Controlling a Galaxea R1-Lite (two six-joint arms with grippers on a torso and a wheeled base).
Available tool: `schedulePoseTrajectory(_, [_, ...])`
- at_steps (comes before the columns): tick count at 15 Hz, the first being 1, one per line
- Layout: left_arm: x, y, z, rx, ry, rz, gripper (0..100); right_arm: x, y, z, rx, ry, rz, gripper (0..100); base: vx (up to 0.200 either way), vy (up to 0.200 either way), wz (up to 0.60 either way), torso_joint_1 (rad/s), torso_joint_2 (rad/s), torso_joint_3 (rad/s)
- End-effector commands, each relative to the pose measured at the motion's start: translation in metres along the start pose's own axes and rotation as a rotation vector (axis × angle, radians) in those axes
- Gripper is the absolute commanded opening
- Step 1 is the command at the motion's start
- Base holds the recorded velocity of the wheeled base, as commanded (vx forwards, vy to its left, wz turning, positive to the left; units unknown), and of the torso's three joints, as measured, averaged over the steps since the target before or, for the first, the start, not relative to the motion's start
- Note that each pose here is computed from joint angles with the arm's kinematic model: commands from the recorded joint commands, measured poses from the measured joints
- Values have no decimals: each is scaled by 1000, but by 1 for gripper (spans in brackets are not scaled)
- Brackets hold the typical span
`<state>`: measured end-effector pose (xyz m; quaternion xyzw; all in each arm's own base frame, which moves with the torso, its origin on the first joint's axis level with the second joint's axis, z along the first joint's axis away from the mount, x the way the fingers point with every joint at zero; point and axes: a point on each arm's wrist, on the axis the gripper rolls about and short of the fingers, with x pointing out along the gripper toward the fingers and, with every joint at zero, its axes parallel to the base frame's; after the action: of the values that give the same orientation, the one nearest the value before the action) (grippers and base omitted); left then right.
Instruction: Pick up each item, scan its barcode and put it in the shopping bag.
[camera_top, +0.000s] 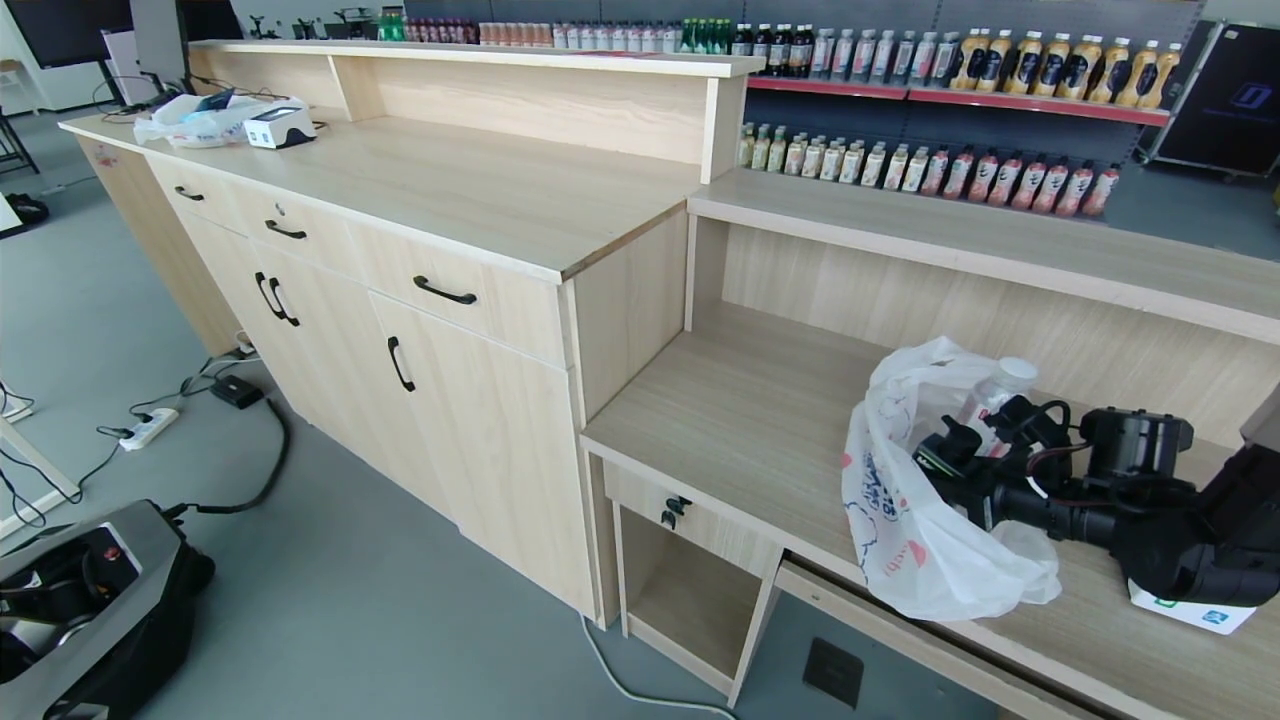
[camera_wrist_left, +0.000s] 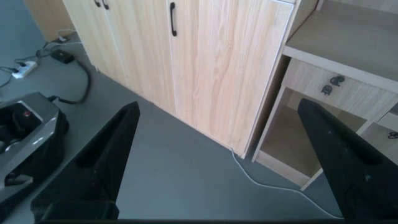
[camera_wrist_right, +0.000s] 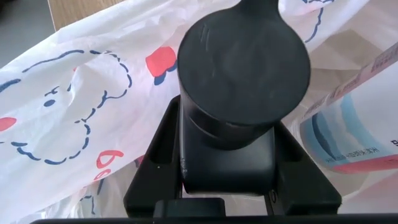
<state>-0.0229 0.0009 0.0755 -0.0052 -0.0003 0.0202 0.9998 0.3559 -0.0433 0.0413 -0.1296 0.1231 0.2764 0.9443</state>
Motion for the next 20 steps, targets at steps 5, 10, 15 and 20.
schedulePoseTrajectory(5, [0,0,0,0,0,1,100,0,-1,-1,1,2,-2,0,0,0,0,0,0,0])
schedulePoseTrajectory(10, [0,0,0,0,0,1,100,-3,-1,0,-6,-7,-11,100,0,0,0,0,0,0])
schedulePoseTrajectory(15, [0,0,0,0,0,1,100,-31,-5,55,-127,-133,-76,100,0,0,0,0,0,0])
schedulePoseTrajectory(20, [0,0,0,0,0,1,100,-75,1,125,-384,-338,-189,100,0,0,0,0,0,0])
